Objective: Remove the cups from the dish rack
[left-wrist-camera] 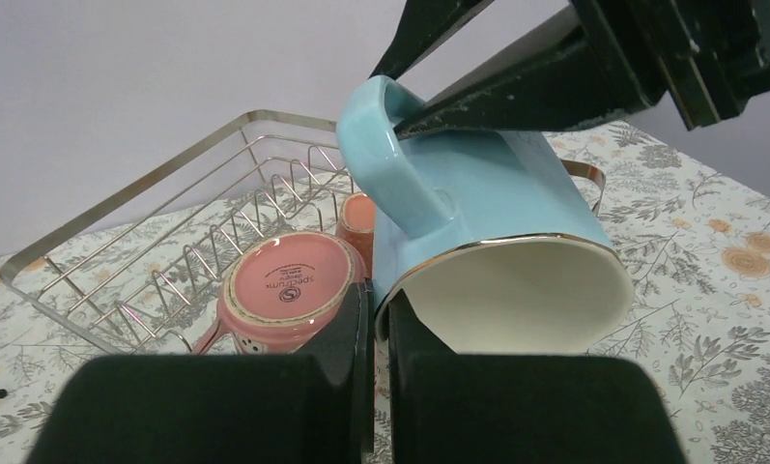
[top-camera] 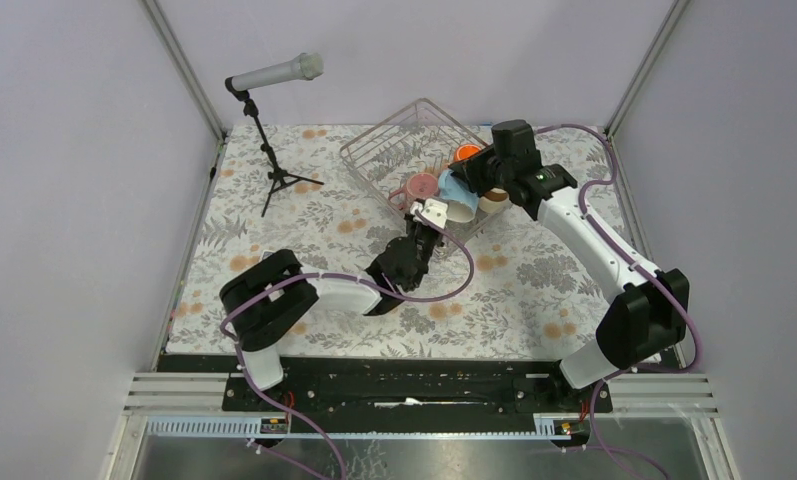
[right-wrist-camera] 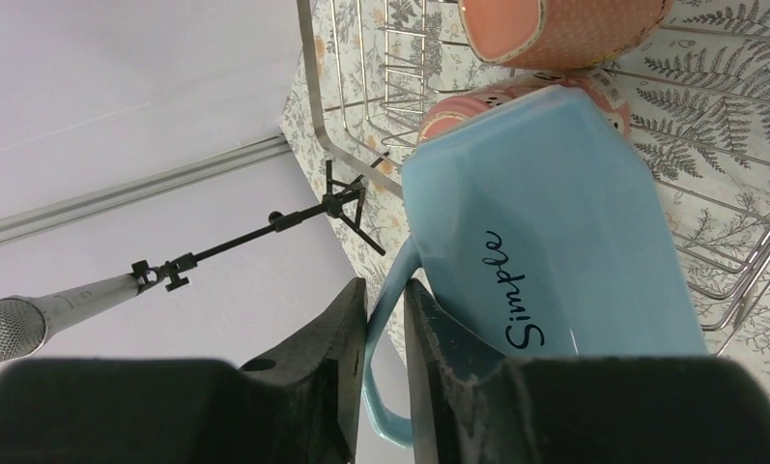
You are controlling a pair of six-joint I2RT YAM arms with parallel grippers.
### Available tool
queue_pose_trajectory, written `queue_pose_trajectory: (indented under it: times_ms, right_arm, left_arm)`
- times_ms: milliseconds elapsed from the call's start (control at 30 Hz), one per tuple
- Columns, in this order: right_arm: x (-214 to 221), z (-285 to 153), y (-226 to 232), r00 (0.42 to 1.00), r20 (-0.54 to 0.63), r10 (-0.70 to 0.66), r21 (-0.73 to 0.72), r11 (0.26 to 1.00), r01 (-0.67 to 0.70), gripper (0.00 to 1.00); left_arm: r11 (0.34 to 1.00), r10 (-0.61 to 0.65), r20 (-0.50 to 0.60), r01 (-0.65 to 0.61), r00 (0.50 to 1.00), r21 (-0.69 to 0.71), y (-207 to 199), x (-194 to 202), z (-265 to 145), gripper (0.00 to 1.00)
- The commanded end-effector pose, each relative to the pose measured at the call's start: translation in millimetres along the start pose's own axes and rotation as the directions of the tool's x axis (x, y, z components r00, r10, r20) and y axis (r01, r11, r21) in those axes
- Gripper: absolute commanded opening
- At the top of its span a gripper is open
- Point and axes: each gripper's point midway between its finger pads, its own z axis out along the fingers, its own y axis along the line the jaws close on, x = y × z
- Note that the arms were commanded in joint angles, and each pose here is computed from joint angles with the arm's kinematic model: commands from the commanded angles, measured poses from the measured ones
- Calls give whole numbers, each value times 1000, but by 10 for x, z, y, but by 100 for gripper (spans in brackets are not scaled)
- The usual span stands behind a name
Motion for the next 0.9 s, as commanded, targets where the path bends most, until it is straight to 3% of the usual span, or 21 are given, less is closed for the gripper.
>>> queue_pose_trajectory:
  times_ms: [0,300,567,867]
  right_arm:
    - [36,-165,64,999,-15,-45,-41,998,45,30]
    - [15,-190,37,995,1,-96,-60,994,96,55]
    - [-28,-266,159,987,23,-161,-86,983,162,66]
    - [-309,-497,340,942,167,-293,-58,950,306,84]
  left_arm:
    - [969,-232,216,244,948,-30,259,-878,82,0]
    - [965,-242,203,257,949,-50,292,-998,131,0]
    - [956,-270,153,284,950,-71,307,-1041,257,0]
    - [935,-342,61,346,938,-72,324,-1175,429,0]
